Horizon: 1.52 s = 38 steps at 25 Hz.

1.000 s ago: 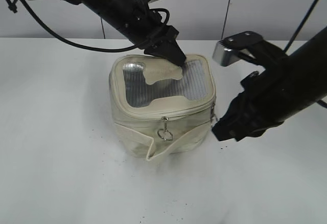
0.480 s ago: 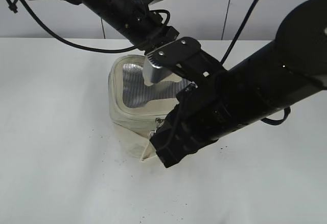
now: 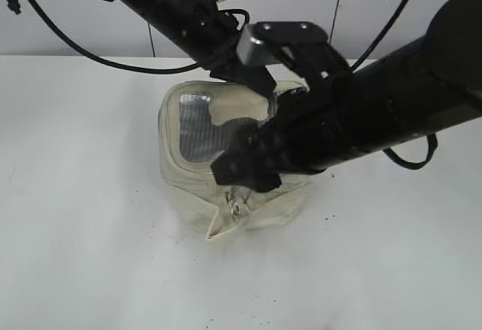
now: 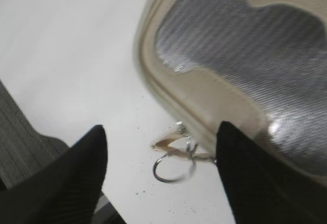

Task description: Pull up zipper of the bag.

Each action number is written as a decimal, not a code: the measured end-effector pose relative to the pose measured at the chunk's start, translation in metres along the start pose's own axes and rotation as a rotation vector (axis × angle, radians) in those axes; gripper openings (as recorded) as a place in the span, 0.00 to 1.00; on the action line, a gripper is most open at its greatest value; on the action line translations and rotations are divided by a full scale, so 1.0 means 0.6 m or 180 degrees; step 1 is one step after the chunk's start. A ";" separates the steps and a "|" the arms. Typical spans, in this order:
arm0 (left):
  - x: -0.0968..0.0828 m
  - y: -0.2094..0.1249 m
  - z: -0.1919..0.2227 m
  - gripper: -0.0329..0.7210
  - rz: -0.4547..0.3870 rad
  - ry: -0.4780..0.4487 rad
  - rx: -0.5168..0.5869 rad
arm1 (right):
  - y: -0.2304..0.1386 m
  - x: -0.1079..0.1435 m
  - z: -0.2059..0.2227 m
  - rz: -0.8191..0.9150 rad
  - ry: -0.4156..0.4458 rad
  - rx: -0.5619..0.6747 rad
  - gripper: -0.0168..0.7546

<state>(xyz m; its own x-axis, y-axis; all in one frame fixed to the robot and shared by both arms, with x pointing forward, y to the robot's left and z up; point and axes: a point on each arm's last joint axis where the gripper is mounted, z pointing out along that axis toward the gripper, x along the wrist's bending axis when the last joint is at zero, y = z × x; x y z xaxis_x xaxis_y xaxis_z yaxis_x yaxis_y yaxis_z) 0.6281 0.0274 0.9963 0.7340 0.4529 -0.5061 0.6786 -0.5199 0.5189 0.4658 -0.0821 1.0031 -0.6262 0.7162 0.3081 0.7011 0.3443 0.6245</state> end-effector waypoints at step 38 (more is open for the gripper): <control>-0.239 -0.287 -0.382 0.46 -0.0654 0.2449 0.0019 | -0.214 -0.066 -0.347 0.0824 -0.1884 0.0111 0.78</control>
<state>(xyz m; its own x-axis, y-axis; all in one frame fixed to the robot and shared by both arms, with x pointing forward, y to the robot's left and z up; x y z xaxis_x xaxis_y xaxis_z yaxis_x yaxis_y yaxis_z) 0.4125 0.2179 1.1375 0.4090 0.9121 0.0277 0.8040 -0.3745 0.4619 0.3297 -0.2811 1.0601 -0.1481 0.9889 -0.0084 0.8211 0.1277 0.5563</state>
